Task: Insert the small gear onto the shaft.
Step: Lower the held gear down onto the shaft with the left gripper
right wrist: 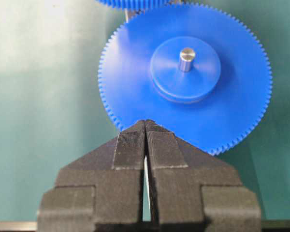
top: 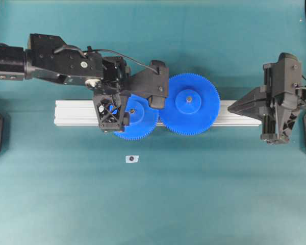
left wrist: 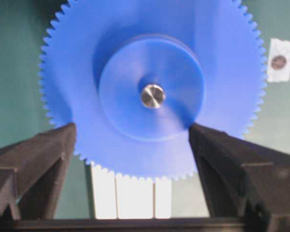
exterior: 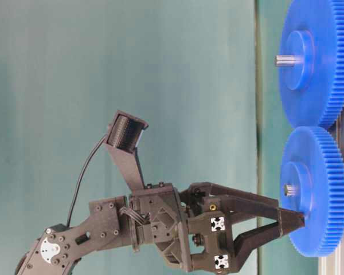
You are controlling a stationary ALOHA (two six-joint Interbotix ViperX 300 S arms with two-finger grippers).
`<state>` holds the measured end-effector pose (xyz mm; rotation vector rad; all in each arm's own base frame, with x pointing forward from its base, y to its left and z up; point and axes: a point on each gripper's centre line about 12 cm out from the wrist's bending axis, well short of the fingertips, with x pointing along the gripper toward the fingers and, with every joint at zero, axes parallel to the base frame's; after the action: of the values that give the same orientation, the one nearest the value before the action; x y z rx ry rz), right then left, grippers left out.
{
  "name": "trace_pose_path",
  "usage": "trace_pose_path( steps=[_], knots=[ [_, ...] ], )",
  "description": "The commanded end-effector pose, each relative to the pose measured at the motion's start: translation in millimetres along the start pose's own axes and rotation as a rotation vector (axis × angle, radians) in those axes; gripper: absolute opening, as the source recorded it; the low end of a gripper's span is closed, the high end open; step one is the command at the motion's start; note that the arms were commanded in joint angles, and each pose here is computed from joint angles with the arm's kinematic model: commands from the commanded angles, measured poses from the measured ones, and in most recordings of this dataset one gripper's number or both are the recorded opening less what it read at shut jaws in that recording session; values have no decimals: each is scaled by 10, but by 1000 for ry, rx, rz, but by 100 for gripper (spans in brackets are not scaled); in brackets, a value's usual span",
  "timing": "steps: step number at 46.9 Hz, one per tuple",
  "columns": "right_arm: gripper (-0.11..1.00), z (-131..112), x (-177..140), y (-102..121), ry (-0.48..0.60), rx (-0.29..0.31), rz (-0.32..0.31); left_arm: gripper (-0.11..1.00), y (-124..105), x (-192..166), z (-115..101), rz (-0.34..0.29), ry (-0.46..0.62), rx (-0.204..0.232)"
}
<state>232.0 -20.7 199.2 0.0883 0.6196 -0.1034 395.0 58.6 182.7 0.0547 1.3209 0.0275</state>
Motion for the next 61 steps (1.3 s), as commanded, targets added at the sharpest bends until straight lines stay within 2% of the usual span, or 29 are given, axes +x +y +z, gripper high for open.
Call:
trace_pose_path(
  steps=[1,33,61],
  knots=[
    [2,54,-11,7,-18,7,3,86,71,-186,111,18,-64,-11],
    [2,50,-11,7,-18,7,3,86,91,-561,231,35,-168,-20],
    [2,48,-11,7,-17,8,3,86,63,-580,234,31,-172,-15]
  ],
)
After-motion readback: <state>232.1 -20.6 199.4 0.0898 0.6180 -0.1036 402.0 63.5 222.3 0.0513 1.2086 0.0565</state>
